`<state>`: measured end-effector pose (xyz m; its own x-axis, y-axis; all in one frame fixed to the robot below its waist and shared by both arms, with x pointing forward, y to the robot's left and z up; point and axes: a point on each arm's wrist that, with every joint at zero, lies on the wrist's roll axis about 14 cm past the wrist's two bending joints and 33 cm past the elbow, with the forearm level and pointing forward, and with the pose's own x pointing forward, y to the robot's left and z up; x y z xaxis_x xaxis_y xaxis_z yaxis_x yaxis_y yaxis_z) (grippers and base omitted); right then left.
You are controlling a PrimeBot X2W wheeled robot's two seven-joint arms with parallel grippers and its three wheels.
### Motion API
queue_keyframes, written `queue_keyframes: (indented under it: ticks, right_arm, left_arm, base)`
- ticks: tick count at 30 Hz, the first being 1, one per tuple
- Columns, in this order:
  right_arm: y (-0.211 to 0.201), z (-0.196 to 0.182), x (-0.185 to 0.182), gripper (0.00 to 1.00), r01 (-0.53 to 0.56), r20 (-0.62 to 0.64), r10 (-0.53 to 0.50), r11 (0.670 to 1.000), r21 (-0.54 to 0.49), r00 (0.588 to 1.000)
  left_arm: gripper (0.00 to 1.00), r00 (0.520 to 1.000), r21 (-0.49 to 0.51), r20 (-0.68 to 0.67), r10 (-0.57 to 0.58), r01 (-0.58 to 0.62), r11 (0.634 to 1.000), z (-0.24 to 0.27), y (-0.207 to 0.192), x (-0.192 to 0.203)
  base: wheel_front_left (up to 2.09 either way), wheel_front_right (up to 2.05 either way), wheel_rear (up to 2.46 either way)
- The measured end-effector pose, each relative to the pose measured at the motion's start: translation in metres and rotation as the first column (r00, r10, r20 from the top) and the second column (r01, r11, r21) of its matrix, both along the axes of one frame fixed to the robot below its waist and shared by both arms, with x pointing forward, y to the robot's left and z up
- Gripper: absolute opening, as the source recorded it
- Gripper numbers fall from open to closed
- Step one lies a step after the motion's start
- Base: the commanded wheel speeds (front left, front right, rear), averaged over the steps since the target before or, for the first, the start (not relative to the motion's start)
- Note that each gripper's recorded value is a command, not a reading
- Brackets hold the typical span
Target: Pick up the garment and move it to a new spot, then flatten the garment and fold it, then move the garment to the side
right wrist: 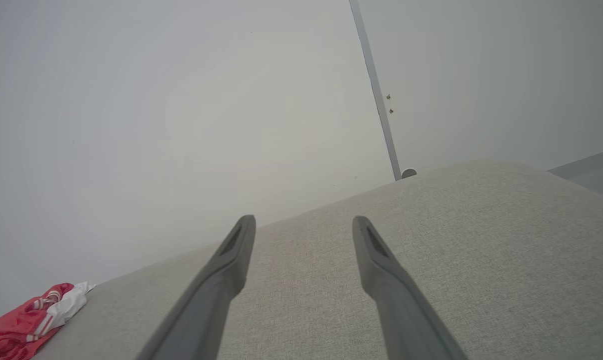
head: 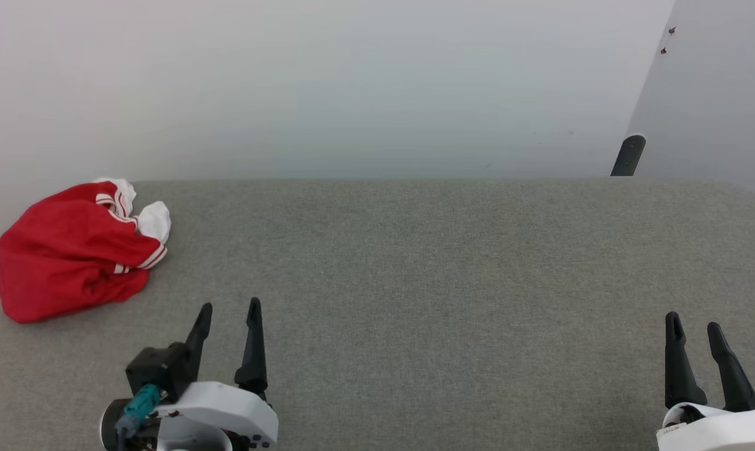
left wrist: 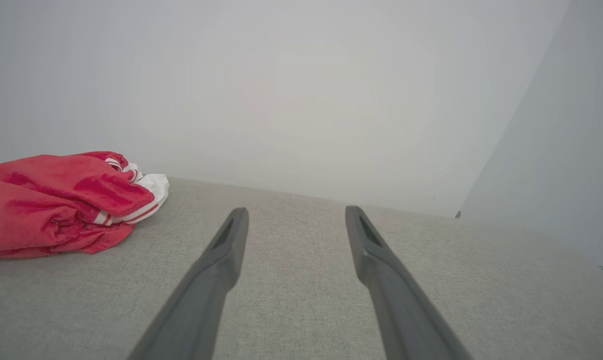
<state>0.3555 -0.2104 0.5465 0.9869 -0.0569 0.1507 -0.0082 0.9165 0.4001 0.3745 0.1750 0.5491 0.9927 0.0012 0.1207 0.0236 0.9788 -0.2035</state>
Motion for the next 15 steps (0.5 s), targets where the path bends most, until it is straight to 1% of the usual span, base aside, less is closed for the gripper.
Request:
queue_keyframes:
  ticks: [15]
  right_arm:
    - [-0.003, 0.012, -0.005, 1.00, 0.027, 0.039, -0.021, 0.988, -0.151, 0.999]
  left_arm:
    - [1.00, 0.996, 0.152, 0.093, 0.012, -0.026, 0.988, 0.019, 0.000, -0.004]
  base:
    - [0.00, 0.00, 0.00]
